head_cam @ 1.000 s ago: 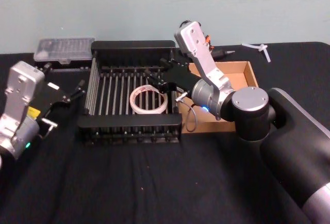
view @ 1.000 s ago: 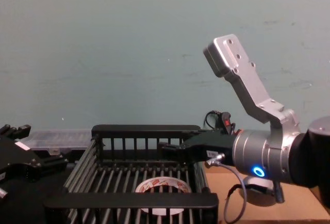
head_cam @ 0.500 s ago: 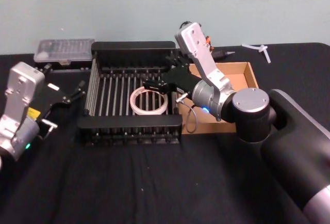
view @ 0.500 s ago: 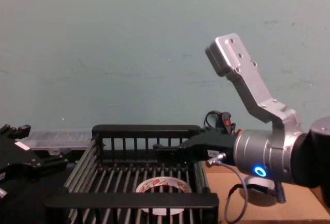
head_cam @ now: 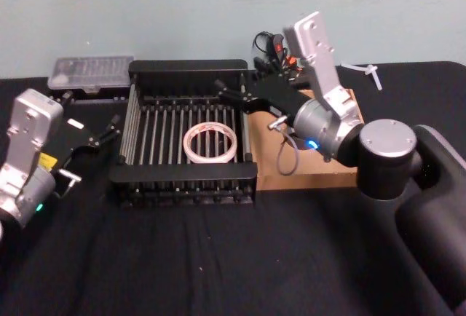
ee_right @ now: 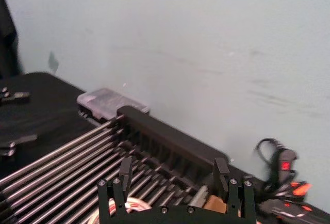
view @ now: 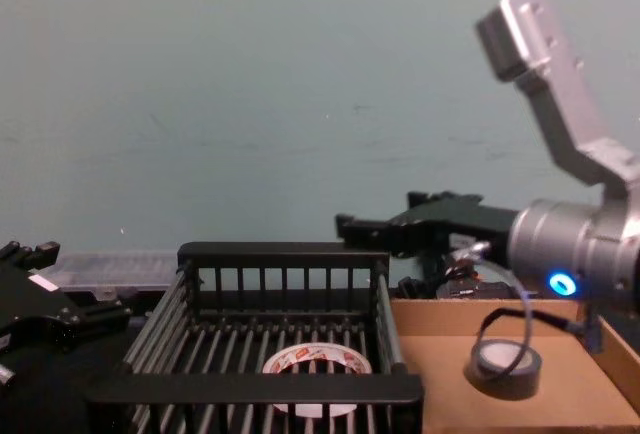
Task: Pick up the white tape and place it into the black box , Pick up the silver tape and place it into the brown box.
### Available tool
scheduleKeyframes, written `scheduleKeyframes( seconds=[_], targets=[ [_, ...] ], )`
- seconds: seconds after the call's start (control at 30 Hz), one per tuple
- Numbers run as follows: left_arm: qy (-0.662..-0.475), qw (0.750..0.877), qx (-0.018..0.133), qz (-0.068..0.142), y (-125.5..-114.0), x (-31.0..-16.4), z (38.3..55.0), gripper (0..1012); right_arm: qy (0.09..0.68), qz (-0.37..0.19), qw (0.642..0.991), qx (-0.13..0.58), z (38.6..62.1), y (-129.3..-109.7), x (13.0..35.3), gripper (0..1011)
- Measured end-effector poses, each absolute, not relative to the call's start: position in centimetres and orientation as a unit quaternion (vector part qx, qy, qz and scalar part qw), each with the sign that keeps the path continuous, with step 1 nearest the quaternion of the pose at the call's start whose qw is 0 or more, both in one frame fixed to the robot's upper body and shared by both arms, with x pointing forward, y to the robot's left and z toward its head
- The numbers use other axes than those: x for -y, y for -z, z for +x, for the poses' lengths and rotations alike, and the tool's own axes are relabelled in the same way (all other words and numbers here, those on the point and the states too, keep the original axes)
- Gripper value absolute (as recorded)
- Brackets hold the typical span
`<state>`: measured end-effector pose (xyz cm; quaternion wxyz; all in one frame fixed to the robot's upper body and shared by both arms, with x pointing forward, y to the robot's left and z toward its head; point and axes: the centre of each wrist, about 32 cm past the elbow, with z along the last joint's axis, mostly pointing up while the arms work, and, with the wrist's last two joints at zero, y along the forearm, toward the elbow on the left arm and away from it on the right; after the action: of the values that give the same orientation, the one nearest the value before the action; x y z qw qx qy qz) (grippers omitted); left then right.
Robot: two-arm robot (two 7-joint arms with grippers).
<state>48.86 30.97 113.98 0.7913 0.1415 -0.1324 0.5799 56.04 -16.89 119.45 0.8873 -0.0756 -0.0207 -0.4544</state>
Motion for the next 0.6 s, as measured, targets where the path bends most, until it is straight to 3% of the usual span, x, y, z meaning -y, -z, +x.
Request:
scheduleKeyframes(
  seconds=[0.27,0.6],
  targets=[
    [-0.58,0.791,0.132,0.141,-114.0,-31.0,48.9,1001,0.494,-0.054,0.867,0.024,55.0,-120.1,19.3,1003],
    [-0.58,0.791,0.132,0.142,-114.0,-31.0,48.9,1001,0.545,-0.055,0.836,0.023,53.8,-119.5,22.6,1002]
  ],
)
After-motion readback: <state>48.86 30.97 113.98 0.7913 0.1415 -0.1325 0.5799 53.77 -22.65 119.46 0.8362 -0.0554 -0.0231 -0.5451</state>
